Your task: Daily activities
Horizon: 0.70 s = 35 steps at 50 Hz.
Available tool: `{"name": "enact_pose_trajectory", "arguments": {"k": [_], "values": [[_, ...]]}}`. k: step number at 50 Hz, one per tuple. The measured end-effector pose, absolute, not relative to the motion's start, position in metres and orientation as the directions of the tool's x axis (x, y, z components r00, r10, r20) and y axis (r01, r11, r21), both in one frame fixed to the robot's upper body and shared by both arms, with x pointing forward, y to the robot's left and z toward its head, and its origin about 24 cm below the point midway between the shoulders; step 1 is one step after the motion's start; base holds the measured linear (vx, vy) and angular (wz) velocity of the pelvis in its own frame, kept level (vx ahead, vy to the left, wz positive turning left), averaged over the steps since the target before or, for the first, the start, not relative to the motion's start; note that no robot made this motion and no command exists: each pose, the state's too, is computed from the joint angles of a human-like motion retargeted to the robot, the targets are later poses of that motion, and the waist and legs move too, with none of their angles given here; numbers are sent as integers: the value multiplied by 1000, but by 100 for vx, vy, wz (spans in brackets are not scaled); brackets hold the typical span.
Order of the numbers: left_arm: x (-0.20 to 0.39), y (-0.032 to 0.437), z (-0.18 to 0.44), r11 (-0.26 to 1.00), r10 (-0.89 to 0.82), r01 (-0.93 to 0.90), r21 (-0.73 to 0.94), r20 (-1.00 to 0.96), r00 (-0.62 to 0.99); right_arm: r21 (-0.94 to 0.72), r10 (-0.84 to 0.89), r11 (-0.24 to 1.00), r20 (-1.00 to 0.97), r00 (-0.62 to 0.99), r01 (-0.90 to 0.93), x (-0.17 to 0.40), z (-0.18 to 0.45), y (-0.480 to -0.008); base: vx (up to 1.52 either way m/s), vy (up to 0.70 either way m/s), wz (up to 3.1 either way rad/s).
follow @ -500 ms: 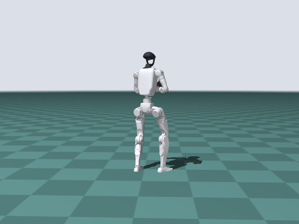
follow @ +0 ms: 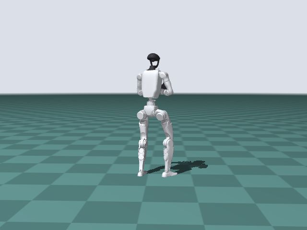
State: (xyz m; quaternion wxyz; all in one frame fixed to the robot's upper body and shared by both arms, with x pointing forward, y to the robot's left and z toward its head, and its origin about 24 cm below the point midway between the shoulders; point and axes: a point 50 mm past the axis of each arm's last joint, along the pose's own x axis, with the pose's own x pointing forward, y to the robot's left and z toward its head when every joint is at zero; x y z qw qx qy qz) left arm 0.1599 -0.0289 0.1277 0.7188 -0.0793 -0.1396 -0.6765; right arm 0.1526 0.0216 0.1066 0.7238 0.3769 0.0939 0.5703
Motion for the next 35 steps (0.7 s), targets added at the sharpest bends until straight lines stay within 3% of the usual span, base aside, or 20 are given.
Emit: {"name": "enact_pose_trajectory", "arguments": {"k": [35], "values": [[174, -28, 139, 152, -958, 941, 303, 281, 64, 423, 913, 187, 258, 316, -887, 169, 112, 17, 0, 0, 0]]}}
